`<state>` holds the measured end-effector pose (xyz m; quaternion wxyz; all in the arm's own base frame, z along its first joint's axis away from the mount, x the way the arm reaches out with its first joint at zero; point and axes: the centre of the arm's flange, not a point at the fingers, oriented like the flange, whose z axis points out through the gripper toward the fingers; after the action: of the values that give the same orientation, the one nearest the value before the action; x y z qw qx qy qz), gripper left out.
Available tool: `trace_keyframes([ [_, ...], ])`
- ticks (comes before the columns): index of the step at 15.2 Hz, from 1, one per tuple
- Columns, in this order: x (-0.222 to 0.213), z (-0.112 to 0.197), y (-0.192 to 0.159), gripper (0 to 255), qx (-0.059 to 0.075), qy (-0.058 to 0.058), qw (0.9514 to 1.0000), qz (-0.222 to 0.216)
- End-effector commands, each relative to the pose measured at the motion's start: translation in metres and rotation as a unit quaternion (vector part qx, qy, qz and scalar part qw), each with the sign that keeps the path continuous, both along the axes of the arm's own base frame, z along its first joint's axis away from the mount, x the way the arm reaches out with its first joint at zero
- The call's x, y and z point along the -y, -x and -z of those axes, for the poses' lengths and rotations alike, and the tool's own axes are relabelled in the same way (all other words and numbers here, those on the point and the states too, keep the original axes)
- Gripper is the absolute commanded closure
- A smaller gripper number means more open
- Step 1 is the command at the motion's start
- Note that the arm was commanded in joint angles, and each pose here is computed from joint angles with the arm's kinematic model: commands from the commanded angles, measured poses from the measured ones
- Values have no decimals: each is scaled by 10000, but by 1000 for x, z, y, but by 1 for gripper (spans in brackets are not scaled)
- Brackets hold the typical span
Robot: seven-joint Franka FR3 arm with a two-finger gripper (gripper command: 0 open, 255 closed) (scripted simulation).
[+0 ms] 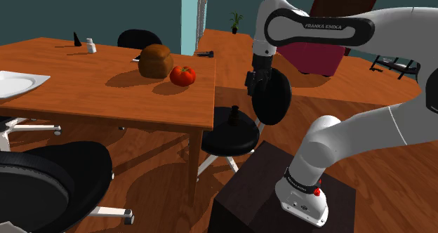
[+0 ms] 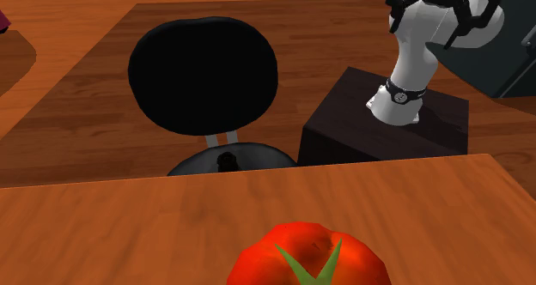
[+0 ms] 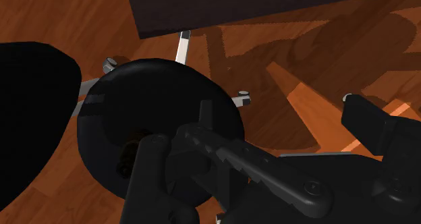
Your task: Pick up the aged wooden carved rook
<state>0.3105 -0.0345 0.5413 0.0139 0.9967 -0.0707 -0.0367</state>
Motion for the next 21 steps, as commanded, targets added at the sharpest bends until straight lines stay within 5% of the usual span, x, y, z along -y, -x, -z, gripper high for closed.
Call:
trace_keyframes([
  [1,0,0,0,0,0,0,10000,0],
  [21,165,158,-142,0,-293,-5,9995,-105],
])
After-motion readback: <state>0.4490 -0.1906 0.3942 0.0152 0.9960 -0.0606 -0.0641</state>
